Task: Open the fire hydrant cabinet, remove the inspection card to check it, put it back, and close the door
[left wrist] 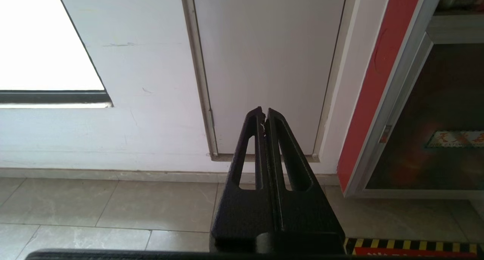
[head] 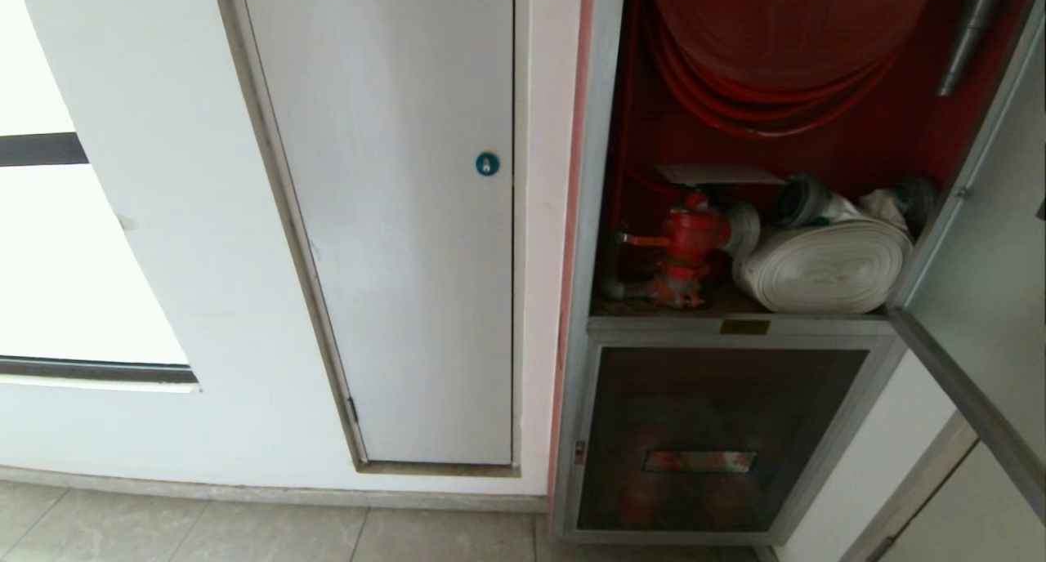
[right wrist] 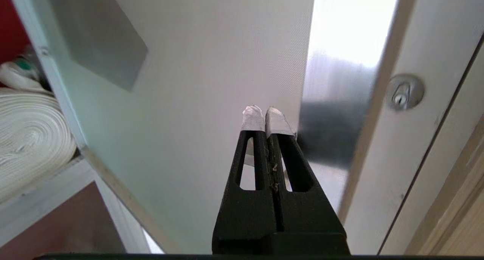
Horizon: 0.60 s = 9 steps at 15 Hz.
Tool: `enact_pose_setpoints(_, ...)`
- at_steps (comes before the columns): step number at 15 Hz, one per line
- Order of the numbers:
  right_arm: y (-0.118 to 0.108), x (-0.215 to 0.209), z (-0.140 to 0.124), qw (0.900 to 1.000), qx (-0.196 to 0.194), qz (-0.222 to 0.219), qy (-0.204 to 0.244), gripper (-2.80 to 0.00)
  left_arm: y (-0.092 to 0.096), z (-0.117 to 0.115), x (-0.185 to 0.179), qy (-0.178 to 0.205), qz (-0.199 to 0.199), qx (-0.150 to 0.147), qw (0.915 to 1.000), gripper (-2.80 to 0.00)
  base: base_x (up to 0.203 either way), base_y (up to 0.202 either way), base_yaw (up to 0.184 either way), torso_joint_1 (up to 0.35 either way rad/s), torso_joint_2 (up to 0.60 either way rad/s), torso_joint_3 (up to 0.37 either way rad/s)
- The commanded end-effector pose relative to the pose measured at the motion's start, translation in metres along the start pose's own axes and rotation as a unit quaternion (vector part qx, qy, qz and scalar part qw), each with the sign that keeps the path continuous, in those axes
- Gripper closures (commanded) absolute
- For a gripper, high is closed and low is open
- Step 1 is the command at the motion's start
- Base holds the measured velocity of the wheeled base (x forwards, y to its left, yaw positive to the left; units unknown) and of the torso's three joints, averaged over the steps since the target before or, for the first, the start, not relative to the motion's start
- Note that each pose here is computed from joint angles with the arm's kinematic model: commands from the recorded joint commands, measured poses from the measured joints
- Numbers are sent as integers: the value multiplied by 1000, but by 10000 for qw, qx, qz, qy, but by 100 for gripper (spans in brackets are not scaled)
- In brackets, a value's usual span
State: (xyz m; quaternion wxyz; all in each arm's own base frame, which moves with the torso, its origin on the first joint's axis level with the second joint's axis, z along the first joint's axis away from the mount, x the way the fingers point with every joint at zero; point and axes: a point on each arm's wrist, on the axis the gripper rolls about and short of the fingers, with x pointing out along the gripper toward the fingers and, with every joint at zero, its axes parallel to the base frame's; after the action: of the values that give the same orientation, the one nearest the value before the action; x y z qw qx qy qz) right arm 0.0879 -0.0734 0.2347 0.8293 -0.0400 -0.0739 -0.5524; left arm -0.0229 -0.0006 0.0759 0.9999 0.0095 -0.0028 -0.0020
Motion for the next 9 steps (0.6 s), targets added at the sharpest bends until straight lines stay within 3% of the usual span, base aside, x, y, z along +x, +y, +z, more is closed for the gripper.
enact_pose_setpoints(1, -4, 11, 1, 9999, -7, -150, 61, 0, 0, -1, 0, 12, 1, -2, 10000, 0, 0, 0, 0, 0, 0, 0)
enact_pose_setpoints(9, -17, 51, 8, 9994, 119, -320, 100, 0, 0, -1, 0, 12, -3, -3, 10000, 0, 0, 0, 0, 0, 0, 0)
